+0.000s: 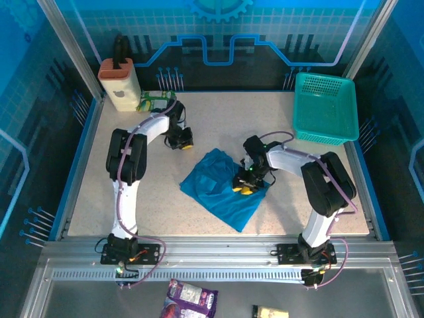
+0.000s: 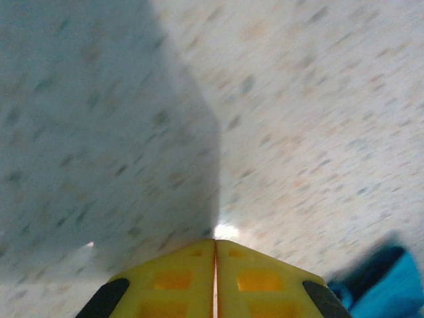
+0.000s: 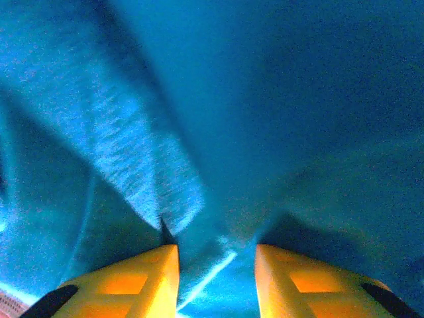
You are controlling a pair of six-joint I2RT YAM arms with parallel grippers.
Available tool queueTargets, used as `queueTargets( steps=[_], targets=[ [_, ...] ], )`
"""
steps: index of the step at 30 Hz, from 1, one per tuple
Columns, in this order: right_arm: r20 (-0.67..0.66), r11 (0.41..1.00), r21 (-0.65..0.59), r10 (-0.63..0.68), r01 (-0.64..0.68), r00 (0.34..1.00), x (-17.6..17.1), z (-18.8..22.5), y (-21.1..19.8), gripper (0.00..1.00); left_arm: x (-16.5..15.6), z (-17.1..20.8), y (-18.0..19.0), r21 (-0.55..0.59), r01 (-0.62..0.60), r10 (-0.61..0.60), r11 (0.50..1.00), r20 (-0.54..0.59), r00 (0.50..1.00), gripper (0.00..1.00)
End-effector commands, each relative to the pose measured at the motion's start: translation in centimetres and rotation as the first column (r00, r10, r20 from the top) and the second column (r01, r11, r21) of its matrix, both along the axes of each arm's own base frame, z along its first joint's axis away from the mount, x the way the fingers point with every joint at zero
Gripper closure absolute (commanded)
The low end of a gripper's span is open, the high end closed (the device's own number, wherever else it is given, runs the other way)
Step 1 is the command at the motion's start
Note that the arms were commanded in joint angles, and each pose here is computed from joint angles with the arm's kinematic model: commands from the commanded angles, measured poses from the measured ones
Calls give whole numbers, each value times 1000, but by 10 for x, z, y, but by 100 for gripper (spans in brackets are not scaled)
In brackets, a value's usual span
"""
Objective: Fold the inside-out t-shirt
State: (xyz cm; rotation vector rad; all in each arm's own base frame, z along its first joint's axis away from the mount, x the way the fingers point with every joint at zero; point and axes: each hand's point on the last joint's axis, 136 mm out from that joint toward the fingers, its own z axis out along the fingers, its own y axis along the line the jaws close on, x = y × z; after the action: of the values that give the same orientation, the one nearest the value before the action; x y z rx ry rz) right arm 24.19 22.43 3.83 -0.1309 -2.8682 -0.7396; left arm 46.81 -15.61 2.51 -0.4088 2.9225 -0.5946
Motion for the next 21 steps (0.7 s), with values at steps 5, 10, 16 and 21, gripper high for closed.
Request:
queueTargets(
  steps=[5,10,16,21],
  targets=[
    [219,999,-9,54,-53,974,60,42,-4,61,-27,79,-32,-56,124,-119,991,100,988,80],
    [277,985,19,157,-169,948,100,47,13,54,-95,103,-50,-81,184,-178,980,75,981,69],
    [261,965,-34,258,-259,930,134,25,24,53,-192,61,-59,-66,172,-178,983,-102,979,71],
    [240,967,-76,253,-242,937,145,14,20,66,-214,15,-55,-49,112,-119,993,-186,975,79]
  ],
)
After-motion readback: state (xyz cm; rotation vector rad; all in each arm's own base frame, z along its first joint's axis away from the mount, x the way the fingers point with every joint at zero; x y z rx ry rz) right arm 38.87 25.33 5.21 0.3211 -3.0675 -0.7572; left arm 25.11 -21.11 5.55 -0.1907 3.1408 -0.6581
